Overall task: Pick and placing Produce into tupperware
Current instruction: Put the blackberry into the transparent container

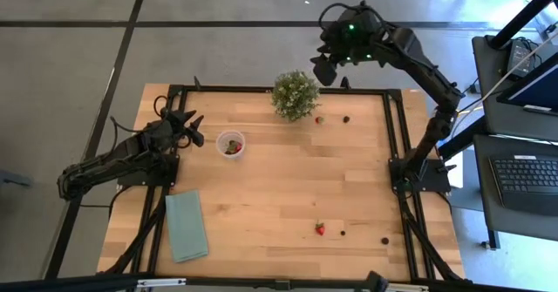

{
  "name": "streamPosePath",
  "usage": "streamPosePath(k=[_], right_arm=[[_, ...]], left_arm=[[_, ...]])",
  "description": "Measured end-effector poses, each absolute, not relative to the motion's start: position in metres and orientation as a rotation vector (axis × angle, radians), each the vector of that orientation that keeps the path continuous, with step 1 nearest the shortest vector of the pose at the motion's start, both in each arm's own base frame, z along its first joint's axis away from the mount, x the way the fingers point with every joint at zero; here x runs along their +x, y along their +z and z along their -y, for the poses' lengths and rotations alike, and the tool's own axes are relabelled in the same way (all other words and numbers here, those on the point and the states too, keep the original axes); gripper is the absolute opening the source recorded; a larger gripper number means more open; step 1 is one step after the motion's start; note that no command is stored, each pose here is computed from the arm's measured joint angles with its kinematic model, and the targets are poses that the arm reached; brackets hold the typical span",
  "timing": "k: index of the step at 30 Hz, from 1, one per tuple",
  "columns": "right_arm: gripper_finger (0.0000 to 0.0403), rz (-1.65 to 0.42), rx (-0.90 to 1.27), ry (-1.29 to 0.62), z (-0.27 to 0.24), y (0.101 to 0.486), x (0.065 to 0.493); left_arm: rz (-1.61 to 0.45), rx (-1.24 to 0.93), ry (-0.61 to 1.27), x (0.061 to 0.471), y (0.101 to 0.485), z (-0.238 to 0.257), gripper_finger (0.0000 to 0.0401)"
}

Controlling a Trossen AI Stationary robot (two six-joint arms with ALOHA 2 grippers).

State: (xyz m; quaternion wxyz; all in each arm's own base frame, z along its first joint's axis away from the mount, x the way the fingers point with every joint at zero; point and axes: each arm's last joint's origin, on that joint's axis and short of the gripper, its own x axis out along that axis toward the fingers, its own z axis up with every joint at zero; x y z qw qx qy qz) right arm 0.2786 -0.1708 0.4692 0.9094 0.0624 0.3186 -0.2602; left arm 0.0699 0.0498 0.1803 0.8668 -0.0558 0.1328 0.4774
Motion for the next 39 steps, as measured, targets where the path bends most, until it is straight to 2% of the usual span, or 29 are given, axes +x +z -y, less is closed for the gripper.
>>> streamPosePath(k=[6,17,22,25,32,39], right_arm=[[0.0196,-0.597,0.134,-0.586,0.180,0.414,0.272],[0.0196,-0.448,0.294,-0.756,0.172,0.306,0.199],[0.0196,-0.418,0.448,-0.835,0.170,0.253,0.184],[0.0196,-0.431,0.580,-0.944,0.168,0.225,0.173],[0.0196,-0.379,0.794,-1.085,0.166,0.202,0.161],[0.0196,-0.359,0.832,-1.106,0.168,0.201,0.159]], left_arm=[[-0.273,-0.107,1.047,0.069,0.181,-0.051,0.0145],[-0.272,-0.107,1.048,0.069,0.181,-0.051,0.0145],[-0.271,-0.108,1.048,0.069,0.181,-0.051,0.0145],[-0.271,-0.109,1.048,0.069,0.181,-0.051,0.0145],[-0.269,-0.111,1.048,0.069,0.181,-0.051,0.0145],[-0.267,-0.115,1.047,0.069,0.181,-0.051,0.0145]])
